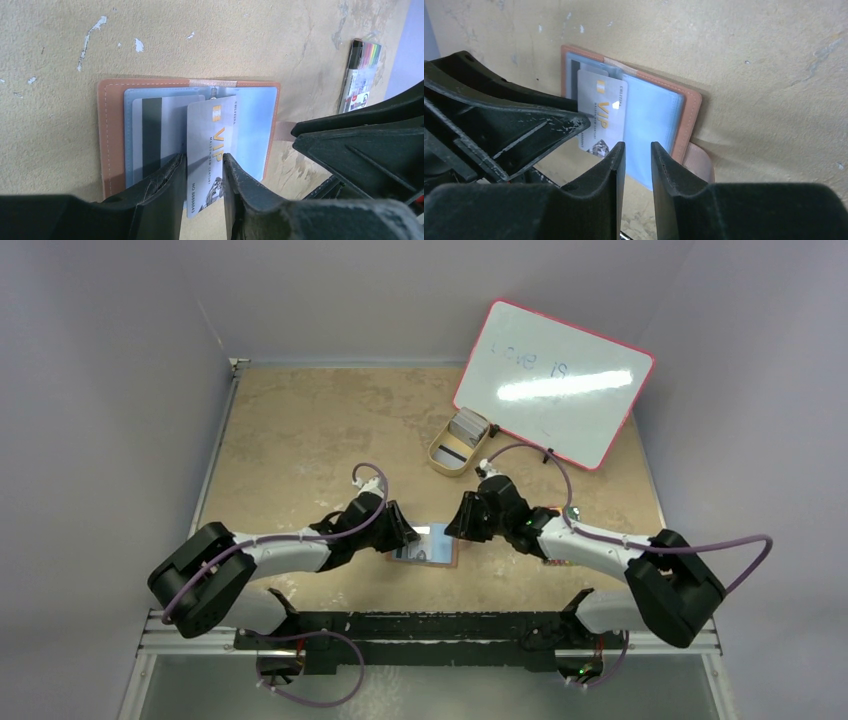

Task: Put the credit cards into the card holder
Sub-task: Insert the credit card into the card holder.

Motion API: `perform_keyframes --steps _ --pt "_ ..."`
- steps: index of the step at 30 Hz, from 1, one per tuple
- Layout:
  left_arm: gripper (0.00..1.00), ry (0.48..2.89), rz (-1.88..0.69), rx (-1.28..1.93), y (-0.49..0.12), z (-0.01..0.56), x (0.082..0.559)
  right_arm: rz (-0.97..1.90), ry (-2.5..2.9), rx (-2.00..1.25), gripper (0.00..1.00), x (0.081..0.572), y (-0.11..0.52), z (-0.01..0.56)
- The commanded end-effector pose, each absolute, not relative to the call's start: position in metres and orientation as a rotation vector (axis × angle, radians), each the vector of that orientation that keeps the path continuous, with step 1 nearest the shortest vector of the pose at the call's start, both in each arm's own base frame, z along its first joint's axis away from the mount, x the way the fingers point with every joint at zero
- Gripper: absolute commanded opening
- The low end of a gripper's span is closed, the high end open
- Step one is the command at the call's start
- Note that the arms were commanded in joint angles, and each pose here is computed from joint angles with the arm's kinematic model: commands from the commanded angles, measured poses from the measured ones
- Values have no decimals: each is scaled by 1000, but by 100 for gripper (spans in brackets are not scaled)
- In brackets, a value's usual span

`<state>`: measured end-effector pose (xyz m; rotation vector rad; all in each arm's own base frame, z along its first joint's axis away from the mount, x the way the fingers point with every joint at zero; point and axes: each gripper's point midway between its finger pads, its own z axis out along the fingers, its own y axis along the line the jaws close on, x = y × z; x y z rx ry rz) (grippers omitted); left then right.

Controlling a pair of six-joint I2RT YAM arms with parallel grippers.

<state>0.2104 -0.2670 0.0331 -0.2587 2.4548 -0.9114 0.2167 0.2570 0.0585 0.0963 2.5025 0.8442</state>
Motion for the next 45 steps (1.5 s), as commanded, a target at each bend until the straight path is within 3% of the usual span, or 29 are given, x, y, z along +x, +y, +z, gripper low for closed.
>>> perform_keyframes --steps 1,7,20,29,45 --pt "32 2433 -905 -239 -273 39 218 822 2531 120 28 212 254 48" --pt "26 2431 -897 -217 -278 40 219 792 2548 134 24 208 248 36" --pt "26 2427 -892 -158 -300 42 223 814 2559 127 22 205 253 25" --pt "35 2409 -844 -171 -293 54 227 810 2555 125 21 204 251 25" --pt "35 2411 -948 -127 -315 55 225 812 2546 109 20 208 255 26"
